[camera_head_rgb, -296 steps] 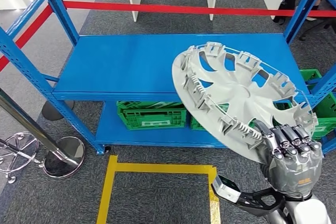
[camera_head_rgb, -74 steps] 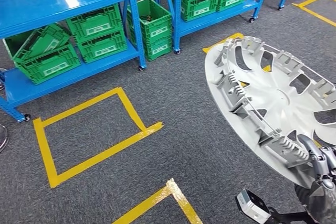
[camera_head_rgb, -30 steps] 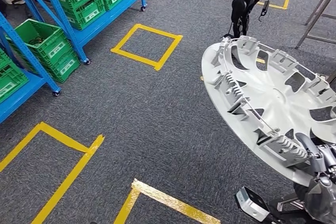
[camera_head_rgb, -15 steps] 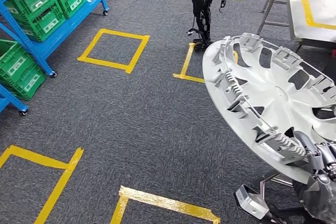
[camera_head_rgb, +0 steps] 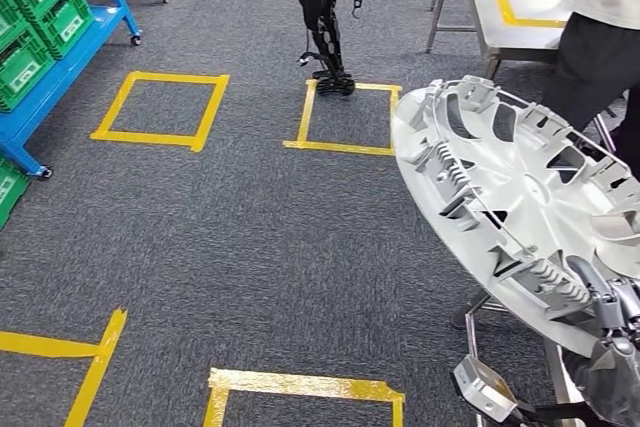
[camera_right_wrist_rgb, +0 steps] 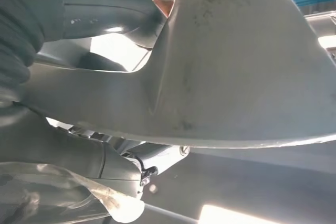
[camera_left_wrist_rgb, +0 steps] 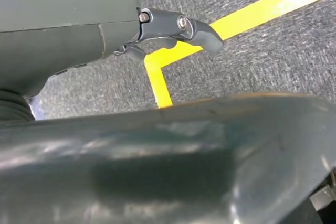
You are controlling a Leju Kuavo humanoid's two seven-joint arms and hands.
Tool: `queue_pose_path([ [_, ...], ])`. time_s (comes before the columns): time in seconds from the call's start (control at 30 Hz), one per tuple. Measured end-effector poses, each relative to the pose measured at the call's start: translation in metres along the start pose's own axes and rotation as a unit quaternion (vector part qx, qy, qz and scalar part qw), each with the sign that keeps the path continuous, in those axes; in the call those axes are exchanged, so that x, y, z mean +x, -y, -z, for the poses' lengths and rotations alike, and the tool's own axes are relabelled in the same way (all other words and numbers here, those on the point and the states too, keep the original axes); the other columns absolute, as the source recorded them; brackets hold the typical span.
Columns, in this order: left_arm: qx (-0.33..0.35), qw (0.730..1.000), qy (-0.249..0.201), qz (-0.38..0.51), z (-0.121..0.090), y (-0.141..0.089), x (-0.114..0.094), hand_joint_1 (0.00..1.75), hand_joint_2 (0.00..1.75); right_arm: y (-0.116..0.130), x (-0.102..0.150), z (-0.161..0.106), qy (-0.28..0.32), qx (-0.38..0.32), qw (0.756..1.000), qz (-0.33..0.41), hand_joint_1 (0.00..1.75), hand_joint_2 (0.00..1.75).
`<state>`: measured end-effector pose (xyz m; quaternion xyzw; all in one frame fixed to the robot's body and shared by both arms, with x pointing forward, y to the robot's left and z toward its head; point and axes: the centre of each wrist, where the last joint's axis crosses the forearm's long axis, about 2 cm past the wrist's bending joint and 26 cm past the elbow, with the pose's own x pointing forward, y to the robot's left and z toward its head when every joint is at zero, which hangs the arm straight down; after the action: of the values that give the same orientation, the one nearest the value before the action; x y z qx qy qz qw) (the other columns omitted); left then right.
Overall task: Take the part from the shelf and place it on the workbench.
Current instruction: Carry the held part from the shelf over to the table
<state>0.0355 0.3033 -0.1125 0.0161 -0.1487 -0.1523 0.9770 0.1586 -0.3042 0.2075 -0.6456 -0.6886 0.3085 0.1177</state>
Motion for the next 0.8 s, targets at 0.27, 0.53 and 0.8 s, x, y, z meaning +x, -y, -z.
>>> queue_pose_path([
  [0.27,-0.004,1.000,-0.001,0.004,-0.0003,0.0030,-0.0010,0.00,0.00,0.0013,-0.0002,-0.0010,0.001,0.001,1.000,-0.001,1.75,1.75],
  [0.53,-0.002,1.000,-0.001,0.005,-0.0001,0.0015,-0.0003,0.00,0.00,0.0013,-0.0002,-0.0011,0.003,0.001,1.000,-0.001,1.75,1.75],
  [0.8,-0.004,1.000,-0.001,0.005,-0.0002,0.0028,-0.0006,0.00,0.00,0.0009,-0.0003,-0.0005,0.001,0.000,1.000,-0.001,1.75,1.75],
])
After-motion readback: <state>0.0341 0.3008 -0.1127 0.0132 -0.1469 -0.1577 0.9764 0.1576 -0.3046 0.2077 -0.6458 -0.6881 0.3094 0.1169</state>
